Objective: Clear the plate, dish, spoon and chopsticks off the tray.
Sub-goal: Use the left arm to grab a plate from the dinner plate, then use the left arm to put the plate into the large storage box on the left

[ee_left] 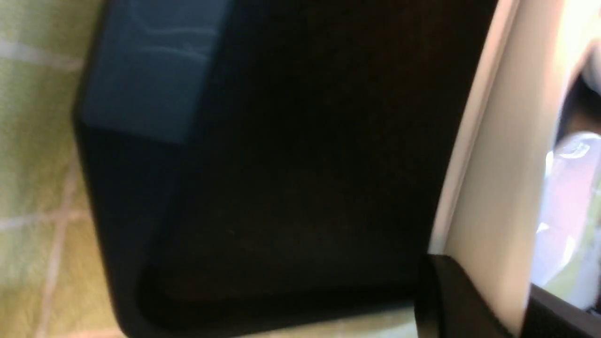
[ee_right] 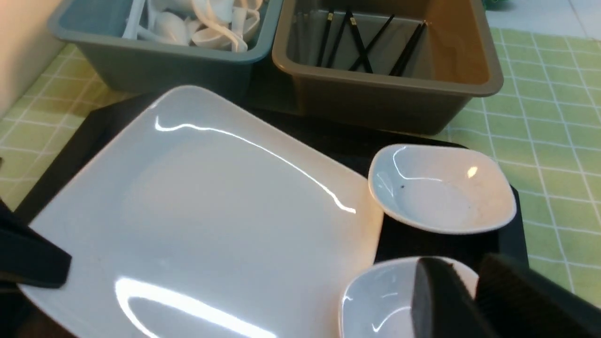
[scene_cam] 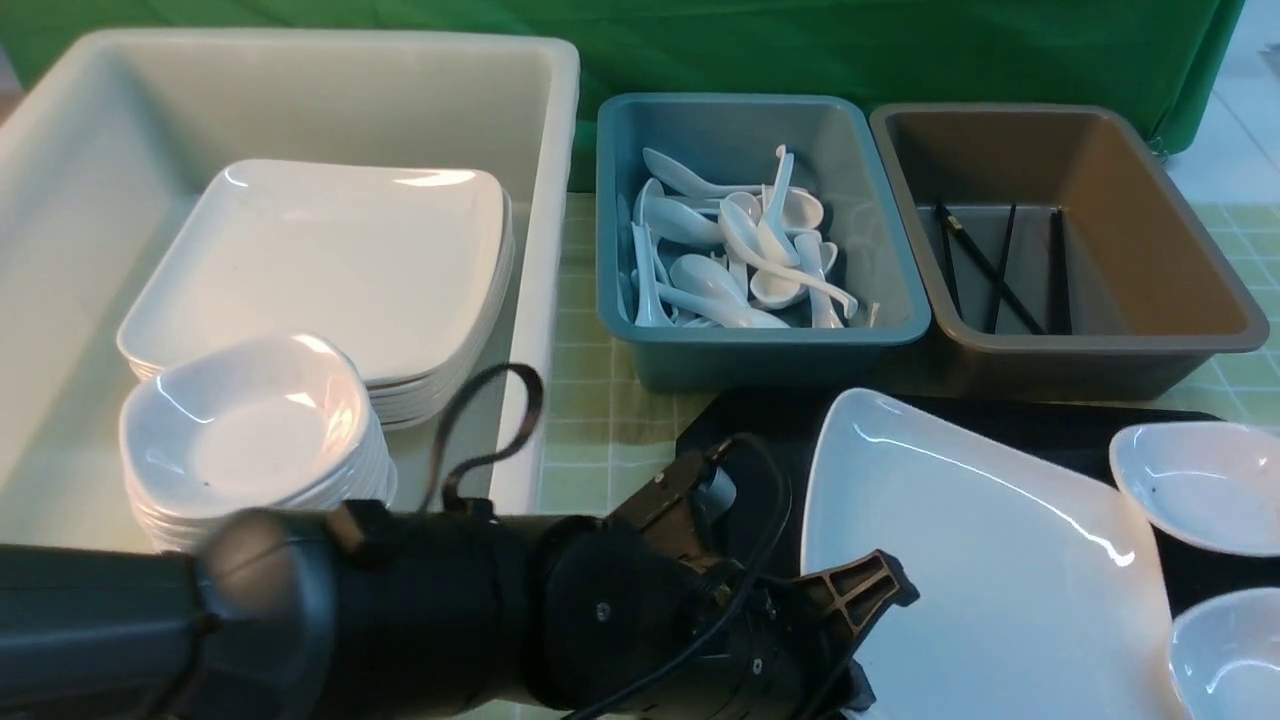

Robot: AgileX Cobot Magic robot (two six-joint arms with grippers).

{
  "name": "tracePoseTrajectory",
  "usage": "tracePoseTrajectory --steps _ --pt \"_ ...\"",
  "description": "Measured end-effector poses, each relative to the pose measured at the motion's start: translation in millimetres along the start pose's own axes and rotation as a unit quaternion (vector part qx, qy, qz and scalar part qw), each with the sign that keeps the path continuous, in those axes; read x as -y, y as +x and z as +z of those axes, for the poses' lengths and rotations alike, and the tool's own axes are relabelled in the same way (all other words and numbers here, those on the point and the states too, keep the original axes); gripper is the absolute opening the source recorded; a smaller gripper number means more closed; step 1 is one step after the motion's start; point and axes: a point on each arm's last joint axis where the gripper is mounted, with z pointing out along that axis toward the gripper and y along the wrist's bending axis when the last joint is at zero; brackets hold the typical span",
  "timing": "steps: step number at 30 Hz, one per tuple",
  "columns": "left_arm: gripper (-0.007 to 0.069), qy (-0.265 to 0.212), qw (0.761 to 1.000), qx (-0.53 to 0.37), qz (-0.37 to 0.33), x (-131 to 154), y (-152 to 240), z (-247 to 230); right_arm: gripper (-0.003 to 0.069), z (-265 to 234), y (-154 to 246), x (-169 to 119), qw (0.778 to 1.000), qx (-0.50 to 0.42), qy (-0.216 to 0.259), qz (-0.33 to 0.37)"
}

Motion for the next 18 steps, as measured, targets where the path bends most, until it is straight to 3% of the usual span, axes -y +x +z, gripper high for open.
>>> tracePoseTrajectory --steps 10,18 --pt "0.0016 0.028 0.999 0.004 0.040 13 2 -39 0.0125 0 0 0 1.000 0.000 0.000 0.000" --pt "0.0016 0.054 0.997 0.041 0.034 19 -10 -55 0.0135 0 0 0 1.000 -0.001 0.000 0.000"
